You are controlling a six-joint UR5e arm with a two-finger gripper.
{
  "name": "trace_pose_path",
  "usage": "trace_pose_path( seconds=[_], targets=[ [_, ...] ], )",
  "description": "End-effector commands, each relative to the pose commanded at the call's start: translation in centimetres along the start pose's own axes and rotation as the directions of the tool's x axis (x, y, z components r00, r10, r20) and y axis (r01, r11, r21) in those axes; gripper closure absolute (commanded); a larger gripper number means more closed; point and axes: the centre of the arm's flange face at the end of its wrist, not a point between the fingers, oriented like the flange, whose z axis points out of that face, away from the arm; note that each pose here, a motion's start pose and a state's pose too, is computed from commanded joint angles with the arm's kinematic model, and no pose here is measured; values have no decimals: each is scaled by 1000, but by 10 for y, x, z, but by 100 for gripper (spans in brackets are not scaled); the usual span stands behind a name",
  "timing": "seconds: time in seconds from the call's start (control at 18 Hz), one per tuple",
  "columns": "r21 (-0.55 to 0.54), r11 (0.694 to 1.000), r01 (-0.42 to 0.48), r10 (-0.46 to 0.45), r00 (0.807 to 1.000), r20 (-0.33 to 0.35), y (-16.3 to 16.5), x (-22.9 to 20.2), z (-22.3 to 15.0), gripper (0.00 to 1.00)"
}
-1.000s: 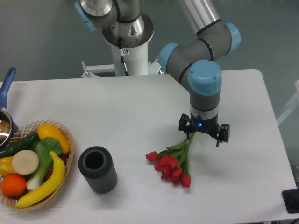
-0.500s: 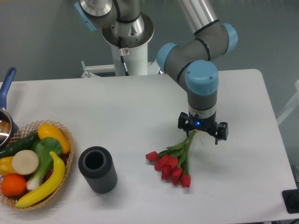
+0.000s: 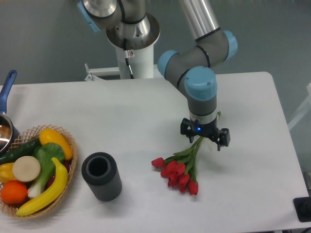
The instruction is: Pick up the flowers from the table
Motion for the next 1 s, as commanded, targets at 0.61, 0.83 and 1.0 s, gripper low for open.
trace_pose_path(
  seconds=[0.61,0.83,1.0],
  targets=[
    [-18,999,-29,28,998,-52,-19,14,34,0],
    [-20,999,-36,34,997,-63,-21,17,40,42],
    [-25,999,-30,28,998,-63,-19,20,39,89]
  ],
)
